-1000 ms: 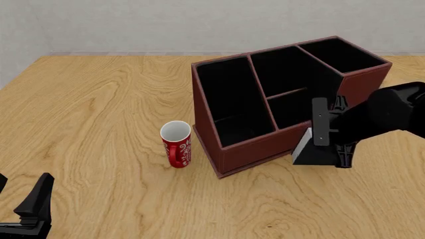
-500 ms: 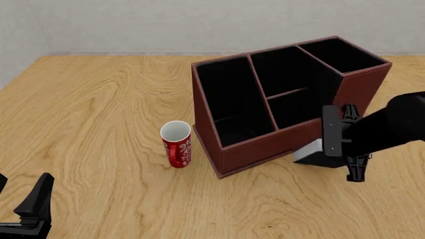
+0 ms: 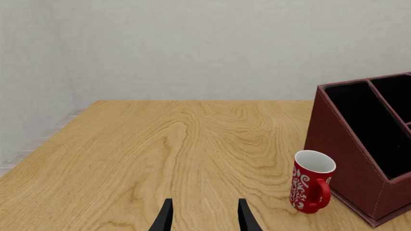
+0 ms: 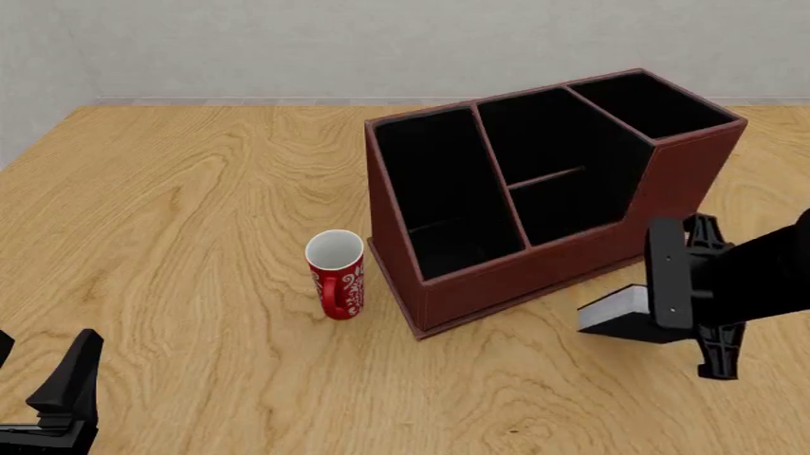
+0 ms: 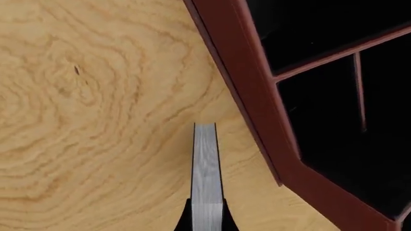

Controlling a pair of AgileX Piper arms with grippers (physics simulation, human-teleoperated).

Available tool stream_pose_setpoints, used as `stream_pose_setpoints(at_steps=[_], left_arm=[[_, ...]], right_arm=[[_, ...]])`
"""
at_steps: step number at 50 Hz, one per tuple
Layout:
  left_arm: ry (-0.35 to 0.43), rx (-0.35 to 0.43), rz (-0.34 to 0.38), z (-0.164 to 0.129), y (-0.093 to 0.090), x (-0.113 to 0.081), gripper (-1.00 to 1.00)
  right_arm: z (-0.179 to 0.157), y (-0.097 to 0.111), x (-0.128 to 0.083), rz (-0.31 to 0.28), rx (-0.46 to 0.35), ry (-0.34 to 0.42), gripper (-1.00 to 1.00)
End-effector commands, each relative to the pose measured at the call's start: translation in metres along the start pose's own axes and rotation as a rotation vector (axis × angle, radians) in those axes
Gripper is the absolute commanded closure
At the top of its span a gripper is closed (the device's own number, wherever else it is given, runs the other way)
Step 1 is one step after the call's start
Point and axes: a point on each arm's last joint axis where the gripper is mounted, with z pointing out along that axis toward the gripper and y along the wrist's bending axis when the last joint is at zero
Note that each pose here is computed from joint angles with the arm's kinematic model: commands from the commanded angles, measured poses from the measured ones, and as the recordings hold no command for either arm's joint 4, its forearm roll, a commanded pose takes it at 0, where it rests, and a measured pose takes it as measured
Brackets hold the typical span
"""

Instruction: Pick up the book and place it in the left compartment of the caddy.

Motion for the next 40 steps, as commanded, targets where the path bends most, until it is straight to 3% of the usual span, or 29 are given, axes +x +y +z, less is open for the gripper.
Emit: stream_pose_setpoints(at_steps=[1, 14, 22, 32, 34, 37, 38, 39, 40], left_arm=[[0.0, 0.0, 0.0, 0.0, 0.0, 0.0, -1.0], [0.0, 0.0, 0.0, 0.0, 0.0, 0.0, -1.0], [0.0, 0.0, 0.0, 0.0, 0.0, 0.0, -1.0], [0.0, 0.0, 0.0, 0.0, 0.0, 0.0, -1.0], [0.0, 0.0, 0.0, 0.0, 0.0, 0.0, -1.0], [0.0, 0.0, 0.0, 0.0, 0.0, 0.0, -1.0], [0.0, 0.0, 0.0, 0.0, 0.0, 0.0, -1.0], [0.0, 0.0, 0.0, 0.0, 0.0, 0.0, -1.0], [0.0, 0.0, 0.0, 0.0, 0.0, 0.0, -1.0]], right_arm=[[-0.02, 0.01, 0.006, 0.017, 0.026, 0.002, 1.0], [-0.068, 0.02, 0.011, 0.024, 0.072, 0.002, 1.0], [-0.106, 0.009, 0.002, 0.07, 0.088, -0.024, 1.0], [-0.111, 0.005, -0.003, 0.106, 0.095, -0.044, 1.0], [-0.115, -0.006, -0.018, 0.155, 0.093, -0.09, 1.0], [-0.116, -0.01, -0.028, 0.176, 0.081, -0.119, 1.0], [-0.116, -0.009, -0.028, 0.174, 0.08, -0.119, 1.0], [-0.112, -0.013, -0.018, 0.224, 0.081, -0.082, 1.0], [-0.115, -0.012, -0.041, 0.204, 0.059, -0.148, 1.0]])
